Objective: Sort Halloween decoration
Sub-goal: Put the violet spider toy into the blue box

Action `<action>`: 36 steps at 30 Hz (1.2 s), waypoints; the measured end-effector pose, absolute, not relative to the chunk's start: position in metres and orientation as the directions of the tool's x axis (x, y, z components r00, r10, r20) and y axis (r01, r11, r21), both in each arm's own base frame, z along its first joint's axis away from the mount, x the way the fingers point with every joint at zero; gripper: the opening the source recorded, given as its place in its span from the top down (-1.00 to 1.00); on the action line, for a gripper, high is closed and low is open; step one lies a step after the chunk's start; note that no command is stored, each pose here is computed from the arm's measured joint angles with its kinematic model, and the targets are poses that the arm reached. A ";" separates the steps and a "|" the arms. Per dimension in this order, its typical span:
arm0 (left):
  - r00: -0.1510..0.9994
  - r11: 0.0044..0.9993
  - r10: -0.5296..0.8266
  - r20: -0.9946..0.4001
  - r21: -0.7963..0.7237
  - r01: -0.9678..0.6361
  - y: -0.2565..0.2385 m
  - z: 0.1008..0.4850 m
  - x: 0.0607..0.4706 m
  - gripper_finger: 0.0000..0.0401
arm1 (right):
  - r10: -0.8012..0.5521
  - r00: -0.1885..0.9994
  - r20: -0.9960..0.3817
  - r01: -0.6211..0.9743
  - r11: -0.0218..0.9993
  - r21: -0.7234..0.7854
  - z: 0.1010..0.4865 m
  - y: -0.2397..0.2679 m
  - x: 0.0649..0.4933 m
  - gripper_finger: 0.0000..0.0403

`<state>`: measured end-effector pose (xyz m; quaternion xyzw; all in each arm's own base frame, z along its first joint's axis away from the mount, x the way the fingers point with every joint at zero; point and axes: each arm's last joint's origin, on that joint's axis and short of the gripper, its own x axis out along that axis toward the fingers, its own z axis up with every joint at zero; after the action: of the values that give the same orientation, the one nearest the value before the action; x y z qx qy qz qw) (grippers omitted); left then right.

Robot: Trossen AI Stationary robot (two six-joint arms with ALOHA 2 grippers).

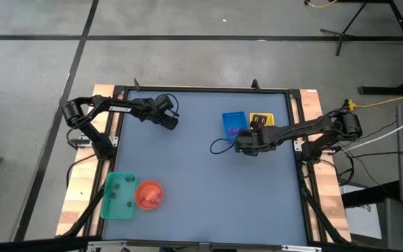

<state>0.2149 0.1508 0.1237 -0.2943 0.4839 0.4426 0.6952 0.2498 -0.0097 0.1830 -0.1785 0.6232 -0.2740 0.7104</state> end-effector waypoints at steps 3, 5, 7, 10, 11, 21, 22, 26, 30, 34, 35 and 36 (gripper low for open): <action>0.140 0.435 0.330 -0.934 0.019 -0.900 0.151 0.124 0.215 0.51 | -0.612 0.073 -0.788 0.167 0.786 -0.595 0.183 -0.010 0.250 -0.19; 0.141 0.435 0.330 -0.933 0.018 -0.900 0.151 0.124 0.215 0.53 | -0.612 0.073 -0.788 0.167 0.786 -0.595 0.183 -0.010 0.250 -0.19; 0.144 0.435 0.332 -0.932 0.017 -0.900 0.151 0.124 0.215 0.54 | -0.612 0.073 -0.788 0.167 0.786 -0.595 0.183 -0.010 0.250 -0.19; 0.150 0.435 0.338 -0.929 0.013 -0.900 0.151 0.124 0.216 0.54 | -0.612 0.073 -0.788 0.167 0.786 -0.595 0.183 -0.010 0.250 -0.19; 0.151 0.435 0.339 -0.929 0.012 -0.900 0.151 0.124 0.216 0.54 | -0.612 0.073 -0.788 0.167 0.786 -0.595 0.183 -0.010 0.250 -0.19; 0.153 0.435 0.341 -0.927 0.012 -0.900 0.152 0.124 0.216 0.55 | -0.612 0.073 -0.788 0.167 0.786 -0.595 0.183 -0.010 0.250 -0.19; 0.153 0.435 0.341 -0.927 0.012 -0.900 0.152 0.124 0.216 0.55 | -0.612 0.073 -0.788 0.167 0.786 -0.595 0.183 -0.010 0.250 -0.19; 0.154 0.435 0.343 -0.927 0.011 -0.900 0.152 0.124 0.216 0.60 | -0.612 0.073 -0.788 0.167 0.786 -0.595 0.183 -0.010 0.250 -0.19; 0.156 0.435 0.343 -0.926 0.010 -0.900 0.152 0.124 0.216 0.67 | -0.612 0.073 -0.788 0.167 0.786 -0.595 0.183 -0.010 0.250 -0.19; 0.156 0.435 0.343 -0.926 0.010 -0.900 0.152 0.124 0.216 0.72 | -0.612 0.073 -0.788 0.167 0.786 -0.595 0.183 -0.010 0.250 -0.19; 0.156 0.435 0.343 -0.926 0.010 -0.900 0.152 0.124 0.216 0.73 | -0.612 0.073 -0.788 0.167 0.786 -0.595 0.183 -0.010 0.250 -0.19; 0.156 0.436 0.343 -0.926 0.009 -0.900 0.152 0.124 0.217 0.73 | -0.612 0.073 -0.788 0.167 0.786 -0.595 0.183 -0.010 0.250 -0.19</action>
<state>0.2165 0.1519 0.1241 -0.2932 0.4749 0.4430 0.7016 0.2498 -0.0097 0.1830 -0.1785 0.6231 -0.2740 0.7105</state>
